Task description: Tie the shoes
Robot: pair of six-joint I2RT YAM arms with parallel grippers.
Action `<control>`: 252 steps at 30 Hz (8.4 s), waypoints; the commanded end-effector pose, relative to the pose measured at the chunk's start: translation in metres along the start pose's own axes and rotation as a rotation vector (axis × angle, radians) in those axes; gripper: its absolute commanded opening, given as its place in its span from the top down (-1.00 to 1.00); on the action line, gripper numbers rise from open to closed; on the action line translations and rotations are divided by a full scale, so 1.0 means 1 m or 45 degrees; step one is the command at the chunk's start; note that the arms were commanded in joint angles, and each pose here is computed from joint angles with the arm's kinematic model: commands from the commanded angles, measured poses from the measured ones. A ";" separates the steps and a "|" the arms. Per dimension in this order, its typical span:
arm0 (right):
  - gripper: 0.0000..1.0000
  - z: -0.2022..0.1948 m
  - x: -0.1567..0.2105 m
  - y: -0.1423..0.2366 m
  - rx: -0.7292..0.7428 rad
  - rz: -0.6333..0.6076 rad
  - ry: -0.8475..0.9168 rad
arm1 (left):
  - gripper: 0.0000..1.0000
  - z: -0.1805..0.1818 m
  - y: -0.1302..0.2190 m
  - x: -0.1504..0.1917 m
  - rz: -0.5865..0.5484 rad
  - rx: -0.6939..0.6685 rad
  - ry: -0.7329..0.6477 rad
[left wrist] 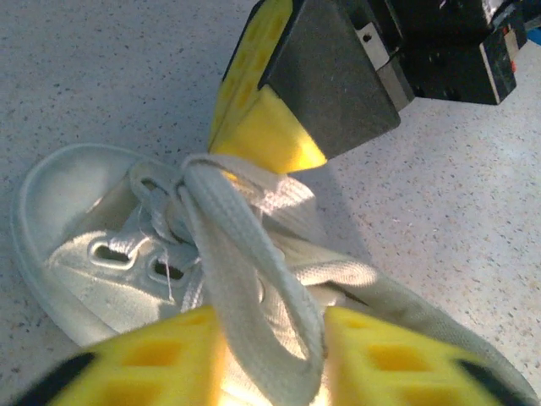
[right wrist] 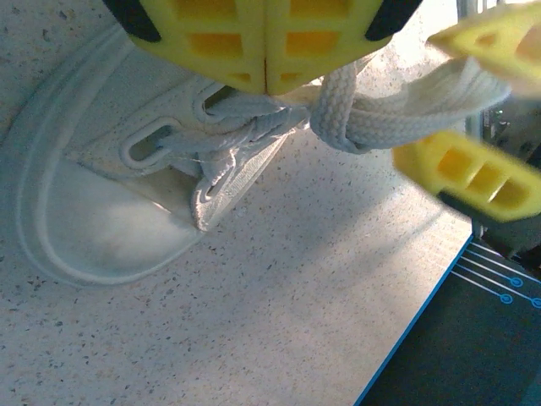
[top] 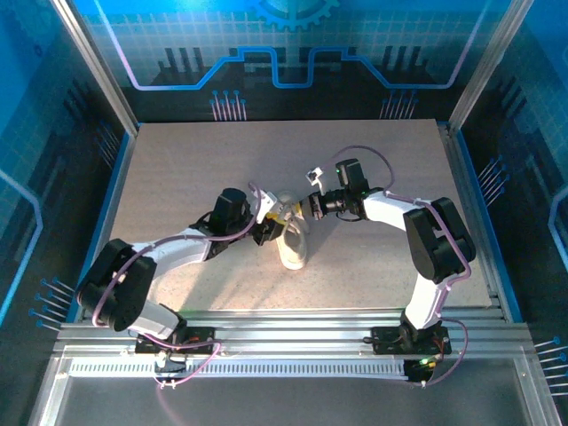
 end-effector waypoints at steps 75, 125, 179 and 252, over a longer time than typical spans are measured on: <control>-0.11 0.072 -0.033 0.050 0.460 0.163 -0.096 | -0.12 -0.007 0.059 -0.066 -0.039 -0.022 0.225; 0.84 0.100 0.003 0.010 0.325 0.685 0.147 | -0.18 0.088 0.000 -0.066 0.077 0.437 -0.413; 0.92 0.058 -0.012 0.036 0.399 0.663 0.099 | 1.00 0.059 -0.035 -0.059 0.417 0.535 -0.786; -0.14 0.022 -0.027 0.010 0.082 0.345 0.040 | 1.00 0.028 -0.011 -0.040 0.385 0.274 -0.599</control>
Point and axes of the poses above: each hand's point on the last joint's axis, 136 mm out from that joint toward the fingers, its own y axis back along the fingers, its own z axis along the line the jaws close on, x = y × z, the point moved 10 cm from there along y, back along the fingers, and after that the axes turned 11 degrees about y, right-handed, at the moved point
